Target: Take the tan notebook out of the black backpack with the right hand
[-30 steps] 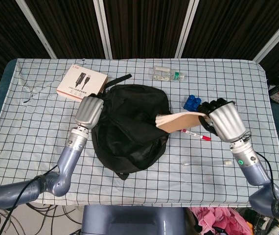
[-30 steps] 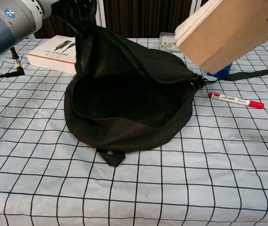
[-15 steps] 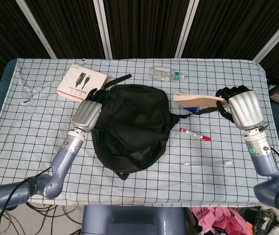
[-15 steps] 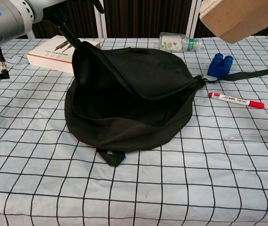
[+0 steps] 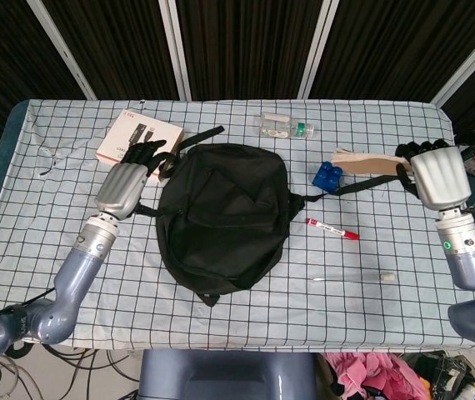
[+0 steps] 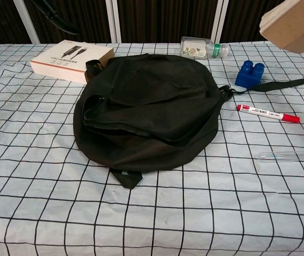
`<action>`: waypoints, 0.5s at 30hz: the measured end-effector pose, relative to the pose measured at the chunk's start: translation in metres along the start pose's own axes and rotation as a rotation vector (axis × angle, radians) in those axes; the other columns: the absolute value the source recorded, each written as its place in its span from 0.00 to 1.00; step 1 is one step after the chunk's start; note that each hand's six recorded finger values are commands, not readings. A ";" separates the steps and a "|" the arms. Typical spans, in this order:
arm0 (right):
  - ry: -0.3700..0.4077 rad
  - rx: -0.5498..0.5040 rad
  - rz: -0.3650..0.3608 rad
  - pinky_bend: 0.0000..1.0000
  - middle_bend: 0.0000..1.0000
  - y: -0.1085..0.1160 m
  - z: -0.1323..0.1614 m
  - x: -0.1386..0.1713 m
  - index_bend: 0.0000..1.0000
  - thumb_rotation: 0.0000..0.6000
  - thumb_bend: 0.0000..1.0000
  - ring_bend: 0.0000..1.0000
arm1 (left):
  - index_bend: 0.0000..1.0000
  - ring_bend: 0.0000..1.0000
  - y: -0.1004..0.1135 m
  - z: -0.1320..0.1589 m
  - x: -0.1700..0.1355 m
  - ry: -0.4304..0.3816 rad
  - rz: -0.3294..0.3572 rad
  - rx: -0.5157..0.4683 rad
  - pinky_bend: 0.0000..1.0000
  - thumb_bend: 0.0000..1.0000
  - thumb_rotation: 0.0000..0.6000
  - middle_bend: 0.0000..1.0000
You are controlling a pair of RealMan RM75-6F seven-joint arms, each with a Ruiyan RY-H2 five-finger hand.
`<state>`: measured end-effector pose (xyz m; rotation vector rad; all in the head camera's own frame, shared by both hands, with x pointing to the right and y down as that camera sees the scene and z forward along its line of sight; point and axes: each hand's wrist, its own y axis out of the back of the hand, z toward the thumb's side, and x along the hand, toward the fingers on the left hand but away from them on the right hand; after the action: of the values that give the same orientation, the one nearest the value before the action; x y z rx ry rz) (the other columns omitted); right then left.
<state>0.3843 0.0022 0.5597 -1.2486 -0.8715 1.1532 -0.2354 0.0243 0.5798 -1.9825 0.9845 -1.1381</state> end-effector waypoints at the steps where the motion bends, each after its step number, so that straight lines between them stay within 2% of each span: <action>1: -0.009 0.009 0.005 0.59 0.60 -0.001 -0.004 0.000 0.68 1.00 0.45 0.61 | 0.19 0.00 0.005 -0.004 -0.004 0.003 -0.007 0.000 0.00 0.00 1.00 0.06; 5: -0.035 0.038 0.028 0.59 0.60 -0.008 -0.016 0.001 0.68 1.00 0.45 0.61 | 0.19 0.00 0.021 -0.019 -0.015 0.017 -0.005 0.031 0.00 0.00 1.00 0.06; 10: -0.050 0.076 0.067 0.59 0.60 -0.020 -0.023 0.008 0.68 1.00 0.45 0.61 | 0.19 0.00 0.030 -0.035 -0.029 0.032 0.036 0.082 0.00 0.00 1.00 0.07; 15: -0.020 0.165 0.101 0.59 0.60 -0.031 -0.022 0.019 0.68 1.00 0.45 0.61 | 0.19 0.00 0.034 -0.057 -0.048 0.062 0.072 0.145 0.00 0.00 1.00 0.07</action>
<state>0.4149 0.0165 0.5848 -1.1576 -0.7188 1.2931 -0.3126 0.0383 0.5563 -1.7930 0.9692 -1.2028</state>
